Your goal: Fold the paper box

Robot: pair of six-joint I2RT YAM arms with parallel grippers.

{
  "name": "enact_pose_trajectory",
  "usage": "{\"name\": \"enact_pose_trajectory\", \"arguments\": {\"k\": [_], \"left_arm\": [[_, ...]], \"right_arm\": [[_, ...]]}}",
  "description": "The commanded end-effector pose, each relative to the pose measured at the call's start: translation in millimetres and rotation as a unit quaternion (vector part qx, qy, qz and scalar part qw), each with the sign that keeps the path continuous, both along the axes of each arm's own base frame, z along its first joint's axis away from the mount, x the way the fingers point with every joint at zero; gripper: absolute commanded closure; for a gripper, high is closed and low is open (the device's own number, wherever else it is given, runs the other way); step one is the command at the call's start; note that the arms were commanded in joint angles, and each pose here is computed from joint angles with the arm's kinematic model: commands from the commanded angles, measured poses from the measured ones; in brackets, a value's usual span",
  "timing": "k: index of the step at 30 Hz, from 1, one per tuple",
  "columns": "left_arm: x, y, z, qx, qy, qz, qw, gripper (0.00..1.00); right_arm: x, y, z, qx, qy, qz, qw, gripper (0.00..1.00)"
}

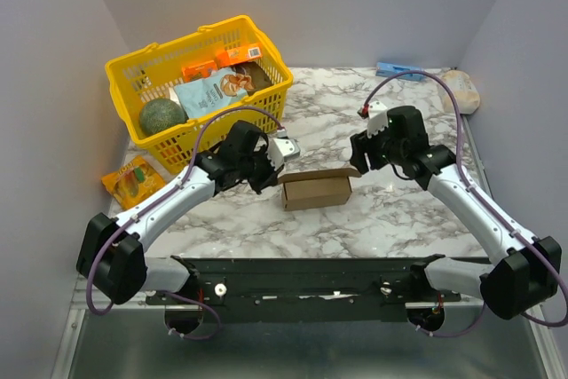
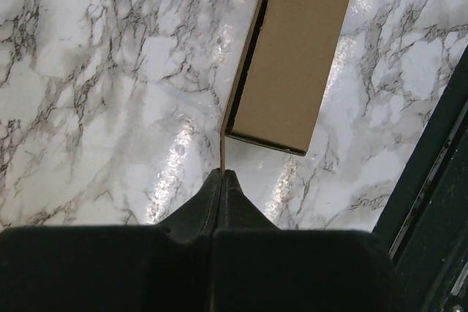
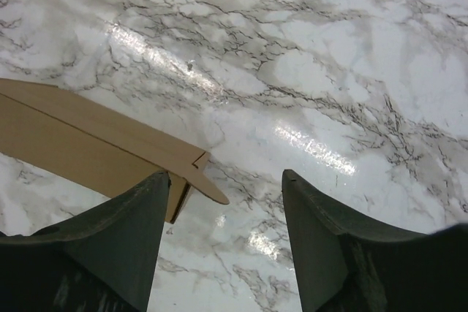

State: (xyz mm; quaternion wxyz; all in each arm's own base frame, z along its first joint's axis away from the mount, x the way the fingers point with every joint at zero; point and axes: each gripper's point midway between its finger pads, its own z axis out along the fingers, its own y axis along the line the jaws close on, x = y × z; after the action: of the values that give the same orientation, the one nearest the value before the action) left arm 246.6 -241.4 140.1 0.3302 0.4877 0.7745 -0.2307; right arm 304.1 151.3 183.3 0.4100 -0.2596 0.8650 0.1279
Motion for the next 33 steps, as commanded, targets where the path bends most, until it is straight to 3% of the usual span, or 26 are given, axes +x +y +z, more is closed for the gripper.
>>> {"name": "enact_pose_trajectory", "arguments": {"k": [1,12,26,33], "left_arm": [[-3.7,8.4,3.2,-0.001,-0.004,-0.006,1.0,1.0],[3.1,15.1,-1.7,0.013,-0.005,0.016,1.0,1.0],[8.1,17.8,-1.2,0.009,-0.004,0.024,1.0,1.0],[8.5,18.4,-1.8,0.01,-0.004,0.026,1.0,1.0]], "right_arm": [[4.7,12.5,-6.1,0.001,-0.014,0.056,0.998,0.3],[-17.0,28.5,-5.5,0.044,-0.027,0.118,0.992,0.36],[-8.2,10.9,-33.1,-0.01,0.011,0.074,0.997,0.38],[-6.5,17.6,-41.2,-0.002,0.026,0.083,0.996,0.47]]}}
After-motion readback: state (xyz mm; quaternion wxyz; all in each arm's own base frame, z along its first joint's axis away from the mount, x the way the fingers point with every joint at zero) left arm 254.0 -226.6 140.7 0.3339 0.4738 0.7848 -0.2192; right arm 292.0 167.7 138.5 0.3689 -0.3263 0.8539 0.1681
